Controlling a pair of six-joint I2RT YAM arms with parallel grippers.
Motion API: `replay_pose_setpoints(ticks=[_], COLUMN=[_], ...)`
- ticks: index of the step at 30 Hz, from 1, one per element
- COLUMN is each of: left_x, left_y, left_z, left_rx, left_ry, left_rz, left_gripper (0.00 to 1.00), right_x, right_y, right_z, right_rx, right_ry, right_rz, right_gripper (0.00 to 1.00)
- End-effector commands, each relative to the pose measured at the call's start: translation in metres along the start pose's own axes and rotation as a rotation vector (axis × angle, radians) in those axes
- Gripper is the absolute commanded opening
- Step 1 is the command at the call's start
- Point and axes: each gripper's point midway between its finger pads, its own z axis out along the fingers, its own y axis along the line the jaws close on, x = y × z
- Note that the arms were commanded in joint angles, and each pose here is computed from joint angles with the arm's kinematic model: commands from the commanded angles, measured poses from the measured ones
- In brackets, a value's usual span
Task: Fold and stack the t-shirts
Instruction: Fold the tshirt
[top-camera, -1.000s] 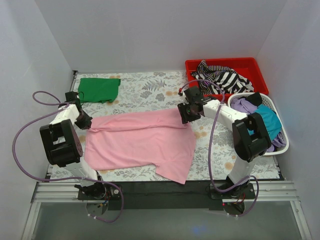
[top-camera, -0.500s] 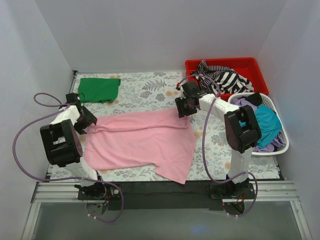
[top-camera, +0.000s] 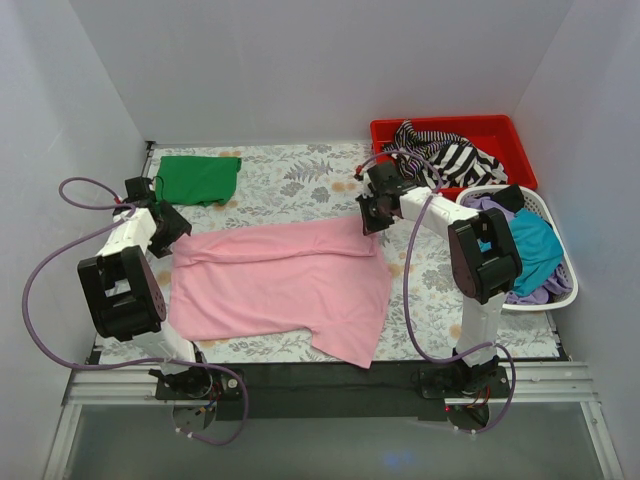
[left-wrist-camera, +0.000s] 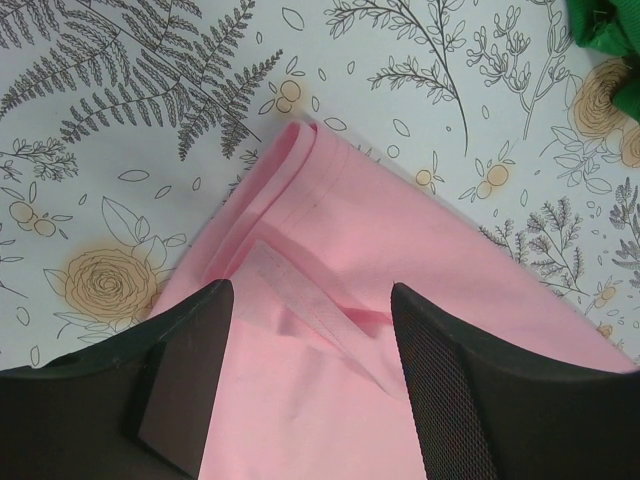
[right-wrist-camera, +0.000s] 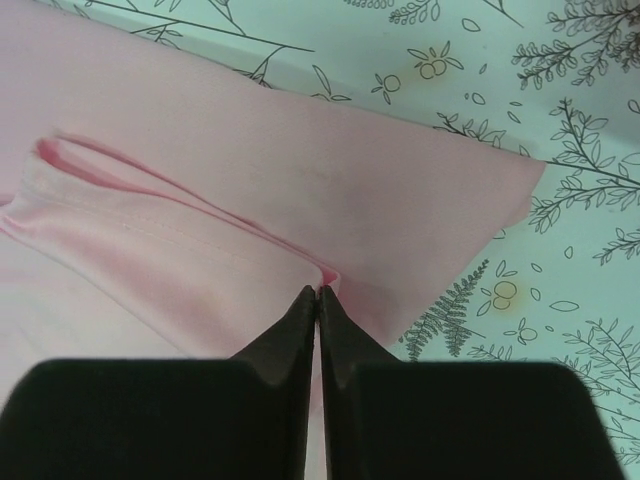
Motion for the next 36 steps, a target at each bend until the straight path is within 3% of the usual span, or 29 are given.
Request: replay_pose_setpoints(ticks=[1,5,13,26,31,33,34,35,36], left_x=[-0.012,-0.010,-0.008,0.005,0.004,0.004,0.003,0.003,0.003], left_y=[-0.007,-0.008,-0.015,-0.018,-0.018,-0.018,-0.019,-0.019,-0.019], left_z=[-0.012,-0.010,-0.008,-0.002,-0.003,-0.003,-0.003,-0.002,-0.002], left_rx=[0.037,0.046,0.082,0.121,0.123,0.124,0.126,0.128,0.126], left_ry=[-0.041,-0.032,-0.015,0.021,0.015,0.016,0.015,0.016,0.015], left_rz=[-0.002,-0.003,0.002,0.006,0.013,0.013,0.014,0.014,0.016], left_gripper=[0.63,0.63,0.63,0.63,0.63,0.63,0.63,0.63,0.63], right_x=[-0.001,-0.002,0.002,0.101,0.123,0.126,0.128,0.127,0.121], right_y=[0.007,0.017,0.043,0.084,0.085,0.079,0.077,0.075,0.070], right_z=[0.002,-0.006,-0.069,-0.075,-0.080,-0.081,-0.081,-0.081,-0.081], right_rx=[-0.047,-0.097,-0.207,-0.401,-0.380,-0.339,-0.325,-0.311,-0.273], right_ry=[-0.016,-0.031,-0.131,0.067,0.088,0.083,0.085,0.081,0.067], right_rz=[-0.011,-0.018,-0.062,-0.073,-0.061,-0.043,-0.036,-0.032,-0.026], right_gripper=[0.04,0.01,0.01,0.01,0.01,0.23,0.28,0.42,0.47])
